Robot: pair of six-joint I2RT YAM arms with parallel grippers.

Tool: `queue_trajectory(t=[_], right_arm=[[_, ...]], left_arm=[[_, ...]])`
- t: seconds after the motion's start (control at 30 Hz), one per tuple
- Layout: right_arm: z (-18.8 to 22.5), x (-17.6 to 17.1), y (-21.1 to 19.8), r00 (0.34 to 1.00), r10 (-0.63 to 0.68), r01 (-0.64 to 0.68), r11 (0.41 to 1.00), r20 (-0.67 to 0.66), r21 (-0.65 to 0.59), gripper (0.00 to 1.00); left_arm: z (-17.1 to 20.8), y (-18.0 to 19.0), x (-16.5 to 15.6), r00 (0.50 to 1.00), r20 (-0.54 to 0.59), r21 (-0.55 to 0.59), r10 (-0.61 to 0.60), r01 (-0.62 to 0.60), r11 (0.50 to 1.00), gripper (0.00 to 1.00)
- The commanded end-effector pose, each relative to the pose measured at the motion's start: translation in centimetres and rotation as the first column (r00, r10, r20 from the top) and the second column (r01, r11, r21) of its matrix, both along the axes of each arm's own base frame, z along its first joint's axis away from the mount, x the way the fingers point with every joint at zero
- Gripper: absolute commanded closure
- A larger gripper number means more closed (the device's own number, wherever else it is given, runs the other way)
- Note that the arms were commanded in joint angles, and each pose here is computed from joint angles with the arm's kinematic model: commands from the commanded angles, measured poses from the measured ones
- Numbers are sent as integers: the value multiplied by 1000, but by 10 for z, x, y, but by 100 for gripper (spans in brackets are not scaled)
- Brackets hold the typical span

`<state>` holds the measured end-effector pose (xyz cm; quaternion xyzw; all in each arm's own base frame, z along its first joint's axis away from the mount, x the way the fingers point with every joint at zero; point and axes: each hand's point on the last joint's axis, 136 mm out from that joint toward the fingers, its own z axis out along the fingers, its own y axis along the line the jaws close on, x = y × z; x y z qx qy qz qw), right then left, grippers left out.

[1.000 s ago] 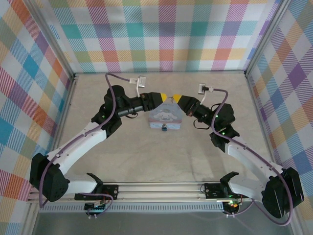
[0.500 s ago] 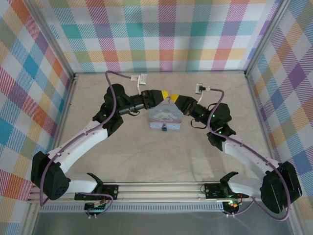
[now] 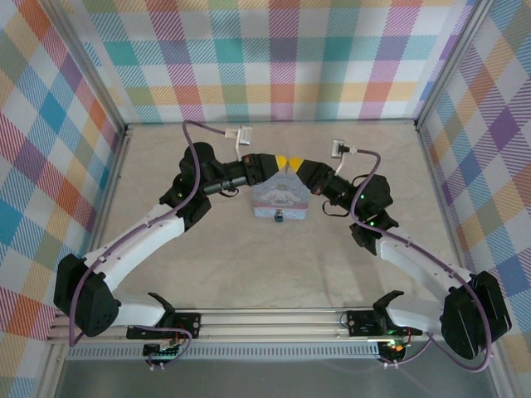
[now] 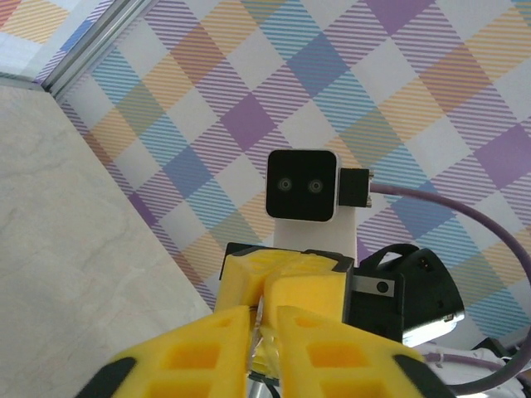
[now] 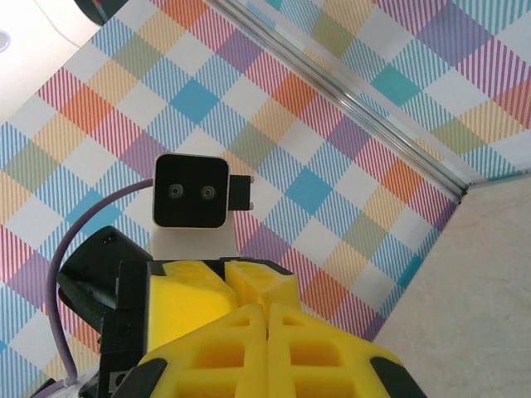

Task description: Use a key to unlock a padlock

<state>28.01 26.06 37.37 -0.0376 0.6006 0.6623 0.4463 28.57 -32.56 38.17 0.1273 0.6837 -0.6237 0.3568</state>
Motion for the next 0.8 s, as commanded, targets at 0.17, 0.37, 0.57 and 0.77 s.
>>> queue_trajectory(t=[0.17,0.37,0.57,0.77], right_arm=[[5,-1,2,1000,3,-3,1000,27,7,97],[-25,-3,-11,996,-83,77,983,-29,-164,42],[-25,-21,-22,999,-53,50,950,0,-308,51],[-12,-36,-15,995,101,-94,943,6,-319,50]], left_arm=[[18,-4,-7,997,68,-15,-29,30,999,100],[6,-1,-9,997,70,114,-29,21,993,100],[-11,-3,-24,990,25,261,-137,126,957,100],[-16,-4,-43,970,2,297,-243,231,927,100]])
